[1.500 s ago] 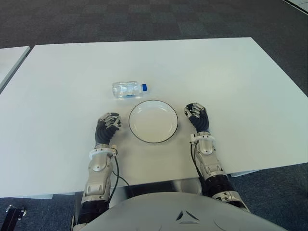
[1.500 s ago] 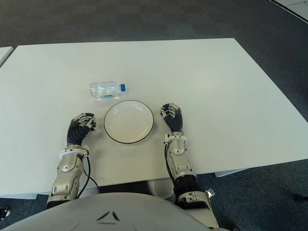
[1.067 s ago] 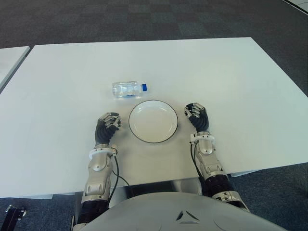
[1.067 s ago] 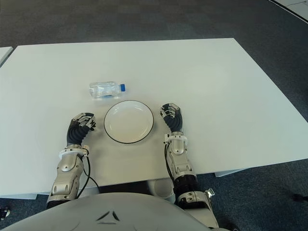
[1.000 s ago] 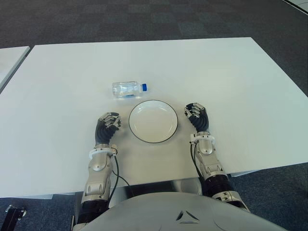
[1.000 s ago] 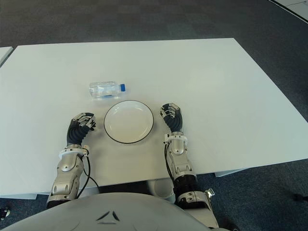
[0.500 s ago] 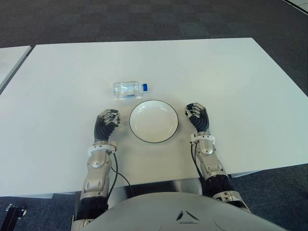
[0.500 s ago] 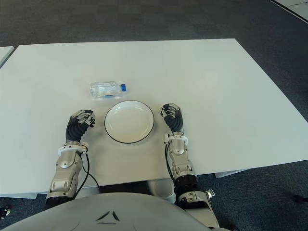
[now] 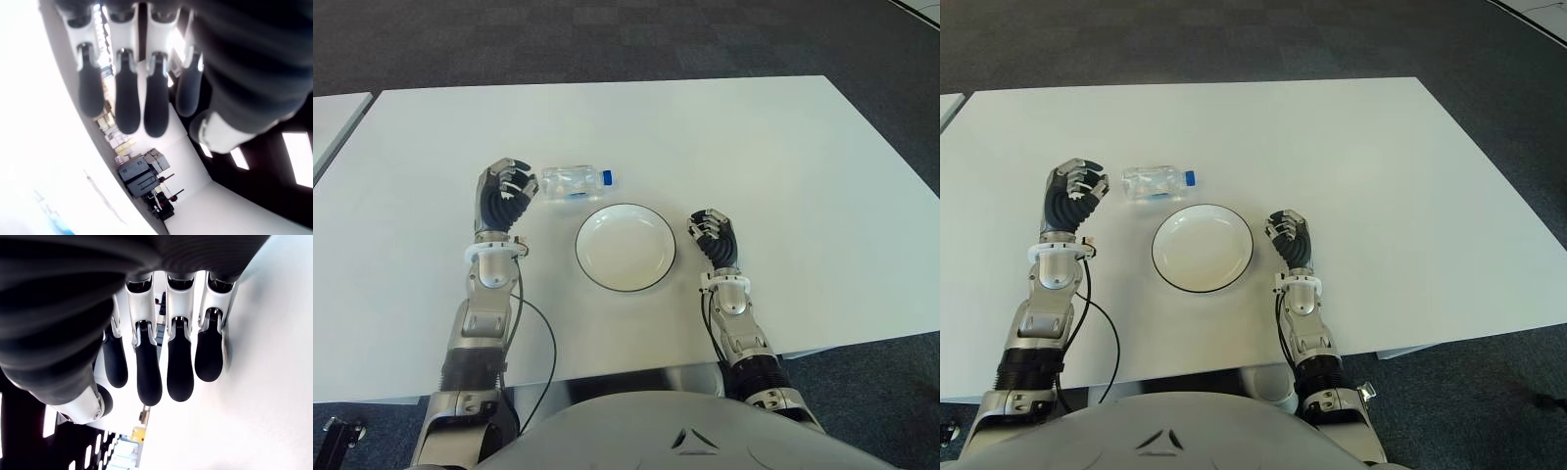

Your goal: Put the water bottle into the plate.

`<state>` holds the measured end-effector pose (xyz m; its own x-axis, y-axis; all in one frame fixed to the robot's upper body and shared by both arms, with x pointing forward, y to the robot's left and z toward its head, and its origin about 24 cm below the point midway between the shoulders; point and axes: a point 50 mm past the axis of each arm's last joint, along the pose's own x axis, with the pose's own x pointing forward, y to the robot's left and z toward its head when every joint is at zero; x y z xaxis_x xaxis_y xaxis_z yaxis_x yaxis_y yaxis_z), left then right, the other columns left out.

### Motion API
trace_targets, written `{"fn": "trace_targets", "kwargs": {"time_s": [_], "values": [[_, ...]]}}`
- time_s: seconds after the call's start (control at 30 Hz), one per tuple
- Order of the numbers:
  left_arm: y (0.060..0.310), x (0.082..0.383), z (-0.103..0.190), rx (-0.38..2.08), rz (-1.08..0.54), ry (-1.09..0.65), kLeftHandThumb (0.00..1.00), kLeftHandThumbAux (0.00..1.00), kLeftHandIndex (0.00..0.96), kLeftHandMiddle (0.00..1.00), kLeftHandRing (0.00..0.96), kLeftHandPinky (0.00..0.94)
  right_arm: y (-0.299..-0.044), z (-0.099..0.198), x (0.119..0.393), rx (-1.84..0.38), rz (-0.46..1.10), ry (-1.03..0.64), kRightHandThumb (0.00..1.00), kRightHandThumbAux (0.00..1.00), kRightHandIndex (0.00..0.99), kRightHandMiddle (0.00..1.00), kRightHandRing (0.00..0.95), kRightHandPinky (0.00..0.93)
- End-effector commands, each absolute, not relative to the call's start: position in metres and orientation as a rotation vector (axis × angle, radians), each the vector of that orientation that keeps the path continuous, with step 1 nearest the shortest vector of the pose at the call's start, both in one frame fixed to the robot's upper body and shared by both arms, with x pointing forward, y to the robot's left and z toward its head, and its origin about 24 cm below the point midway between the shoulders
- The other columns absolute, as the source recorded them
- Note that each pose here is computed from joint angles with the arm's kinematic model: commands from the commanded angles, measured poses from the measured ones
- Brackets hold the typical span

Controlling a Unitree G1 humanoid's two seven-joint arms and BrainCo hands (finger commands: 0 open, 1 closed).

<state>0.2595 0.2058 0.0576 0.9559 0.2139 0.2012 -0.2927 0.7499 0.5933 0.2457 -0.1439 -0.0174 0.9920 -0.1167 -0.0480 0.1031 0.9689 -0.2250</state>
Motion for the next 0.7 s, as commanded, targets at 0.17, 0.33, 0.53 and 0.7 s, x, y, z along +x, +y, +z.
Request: {"fn": "trace_targets", "kwargs": {"time_s": [0.17, 0.33, 0.53, 0.7], "values": [[0.211, 0.291, 0.050, 1.004, 0.325, -0.138, 0.773, 0.687, 0.416, 0.393, 0.353, 0.350, -0.146, -0.031, 0.237, -0.240, -0.110, 0.131, 0.700, 0.732, 0.424, 0.552, 0.569, 0.575], [0.218, 0.317, 0.044, 1.147, 0.320, -0.110, 0.696, 0.562, 0.180, 0.219, 0.206, 0.220, -0.146, -0.031, 0.236, -0.237, -0.114, 0.130, 0.701, 0.732, 0.424, 0.552, 0.569, 0.573], [0.220, 0.334, 0.043, 1.227, 0.284, -0.069, 0.692, 0.490, 0.066, 0.058, 0.049, 0.047, -0.145, -0.031, 0.235, -0.231, -0.116, 0.124, 0.701, 0.732, 0.424, 0.553, 0.569, 0.572], [0.215, 0.346, 0.042, 1.298, 0.241, -0.032, 0.683, 0.436, 0.013, 0.009, 0.008, 0.007, -0.145, -0.031, 0.234, -0.235, -0.123, 0.118, 0.701, 0.732, 0.425, 0.555, 0.570, 0.576]]}}
